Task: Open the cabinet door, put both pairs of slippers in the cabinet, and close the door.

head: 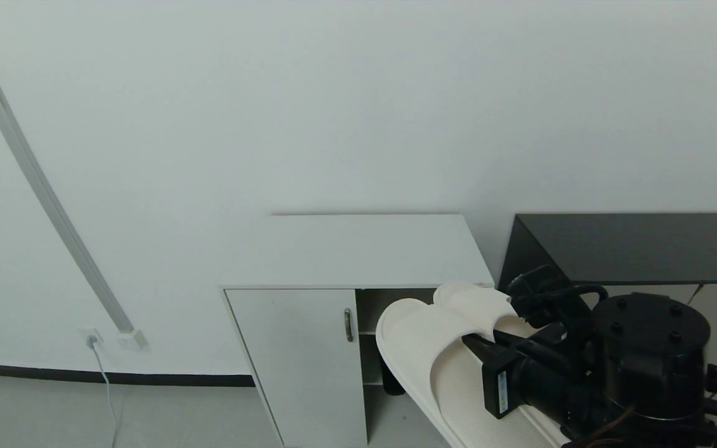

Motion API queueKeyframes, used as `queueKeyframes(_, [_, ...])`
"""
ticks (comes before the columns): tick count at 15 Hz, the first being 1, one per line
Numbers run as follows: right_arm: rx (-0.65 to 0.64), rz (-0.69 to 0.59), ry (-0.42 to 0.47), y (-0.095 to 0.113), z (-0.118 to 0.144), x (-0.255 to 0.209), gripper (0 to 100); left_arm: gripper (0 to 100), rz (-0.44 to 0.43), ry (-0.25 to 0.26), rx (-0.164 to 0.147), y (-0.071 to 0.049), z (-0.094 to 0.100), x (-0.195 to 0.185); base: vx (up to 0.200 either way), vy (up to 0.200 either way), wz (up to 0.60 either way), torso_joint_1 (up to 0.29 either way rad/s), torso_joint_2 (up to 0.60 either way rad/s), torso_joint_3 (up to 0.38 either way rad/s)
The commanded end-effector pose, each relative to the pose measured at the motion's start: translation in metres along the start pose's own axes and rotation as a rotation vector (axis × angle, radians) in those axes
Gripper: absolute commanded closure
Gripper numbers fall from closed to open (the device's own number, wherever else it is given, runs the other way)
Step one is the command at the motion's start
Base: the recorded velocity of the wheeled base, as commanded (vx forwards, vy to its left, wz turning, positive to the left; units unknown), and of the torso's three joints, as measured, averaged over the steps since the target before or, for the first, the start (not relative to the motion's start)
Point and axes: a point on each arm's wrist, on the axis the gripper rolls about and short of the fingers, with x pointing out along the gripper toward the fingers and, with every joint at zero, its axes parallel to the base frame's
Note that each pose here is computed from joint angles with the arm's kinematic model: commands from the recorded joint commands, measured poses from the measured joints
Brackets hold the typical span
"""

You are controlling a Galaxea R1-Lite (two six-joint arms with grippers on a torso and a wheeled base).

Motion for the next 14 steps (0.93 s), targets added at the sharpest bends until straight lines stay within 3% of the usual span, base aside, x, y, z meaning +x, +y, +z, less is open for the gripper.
queueKeyframes(1, [-0.002,-0.001,0.004,0.0001,-0.0011,0.0002,100,100,0.0,0.001,0.0,0.0,-0.0001,0.0001,0.0,0.0,0.0,0.0,0.0,0.0])
queueKeyframes(8, [-0.005,0.0,0.013,-0.0003,-0.004,0.0002,100,100,0.0,-0.001,0.0,0.0,0.0004,0.0,0.0,0.0,0.0,-0.008,0.01,0.011])
queueKeyframes(14, [-0.004,-0.001,0.01,0.0004,-0.0048,0.0028,100,100,0.0,-0.001,0.001,0.0,0.0004,0.0,0.0,0.0,0.0,-0.144,0.33,0.181])
